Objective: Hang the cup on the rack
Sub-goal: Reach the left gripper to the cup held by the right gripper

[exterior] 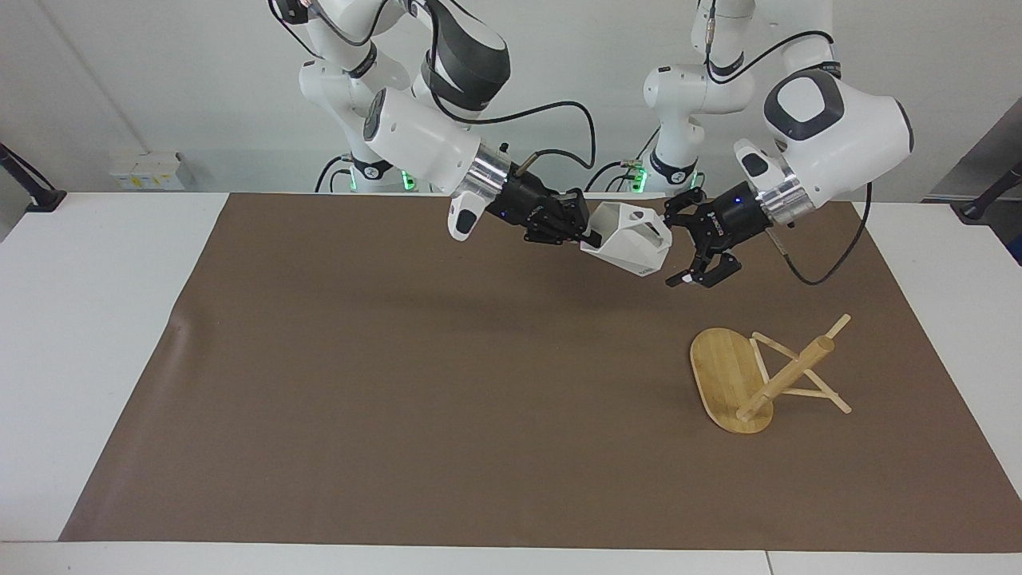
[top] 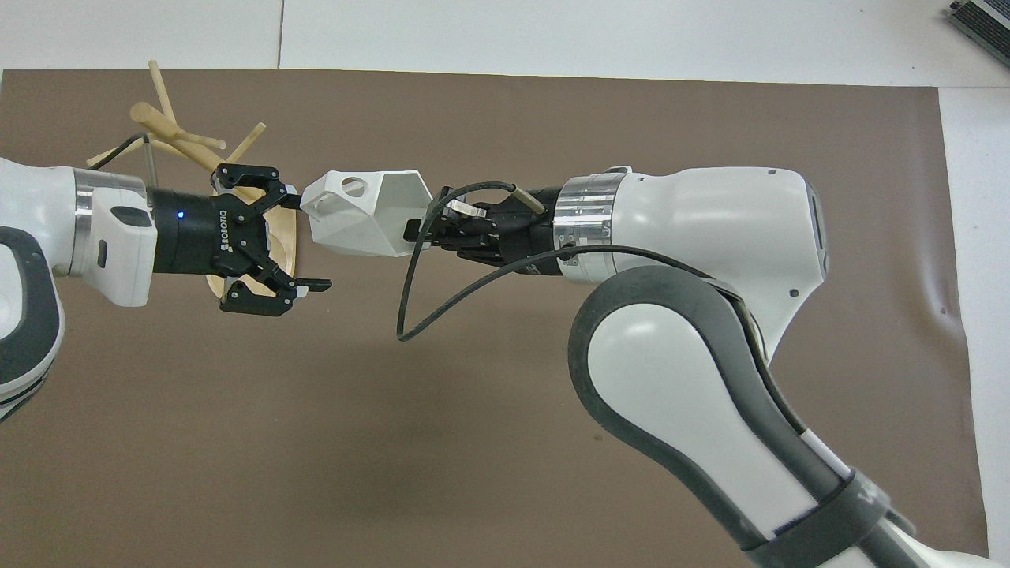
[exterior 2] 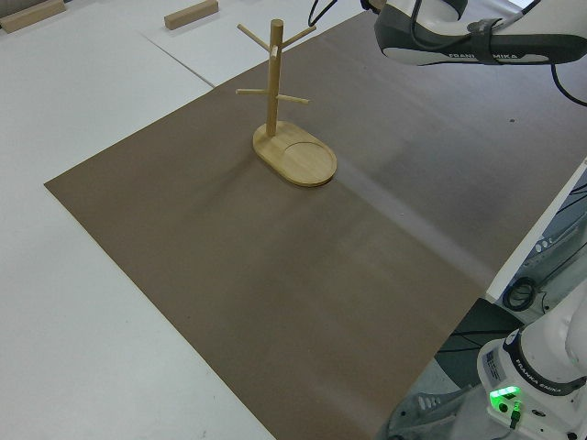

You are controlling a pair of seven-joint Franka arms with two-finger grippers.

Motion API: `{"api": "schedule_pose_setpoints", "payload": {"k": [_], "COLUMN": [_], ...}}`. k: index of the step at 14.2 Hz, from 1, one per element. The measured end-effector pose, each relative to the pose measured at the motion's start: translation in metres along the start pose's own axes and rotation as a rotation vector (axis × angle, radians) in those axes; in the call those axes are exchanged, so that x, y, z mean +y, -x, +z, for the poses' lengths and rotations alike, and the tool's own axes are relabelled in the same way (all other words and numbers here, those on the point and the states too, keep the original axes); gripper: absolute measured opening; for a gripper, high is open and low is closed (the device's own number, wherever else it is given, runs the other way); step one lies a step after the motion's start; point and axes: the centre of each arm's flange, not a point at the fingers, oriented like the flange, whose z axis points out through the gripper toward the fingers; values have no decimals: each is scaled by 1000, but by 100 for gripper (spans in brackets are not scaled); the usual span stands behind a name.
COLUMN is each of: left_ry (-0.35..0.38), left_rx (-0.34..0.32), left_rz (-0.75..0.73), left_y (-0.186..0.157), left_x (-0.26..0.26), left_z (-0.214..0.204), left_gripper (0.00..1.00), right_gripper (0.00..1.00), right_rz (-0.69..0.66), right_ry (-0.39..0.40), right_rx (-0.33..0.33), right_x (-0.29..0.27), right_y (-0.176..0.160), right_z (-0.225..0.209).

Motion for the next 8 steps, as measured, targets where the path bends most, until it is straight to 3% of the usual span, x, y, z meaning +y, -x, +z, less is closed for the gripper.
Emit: {"api": "schedule_pose_setpoints", "payload": {"k": [8], "left_ry": [-50], "left_rx": [110], "left_rz": [-32], "left_y": [-15], "left_x": [-2], "left_z": [2], "left_gripper": [100], "right_gripper": [4], "right_rz": [-2], "right_ry": [4], "right_rx": [0], "right_x": [1], "right_y": [0], "right_z": [0]}}
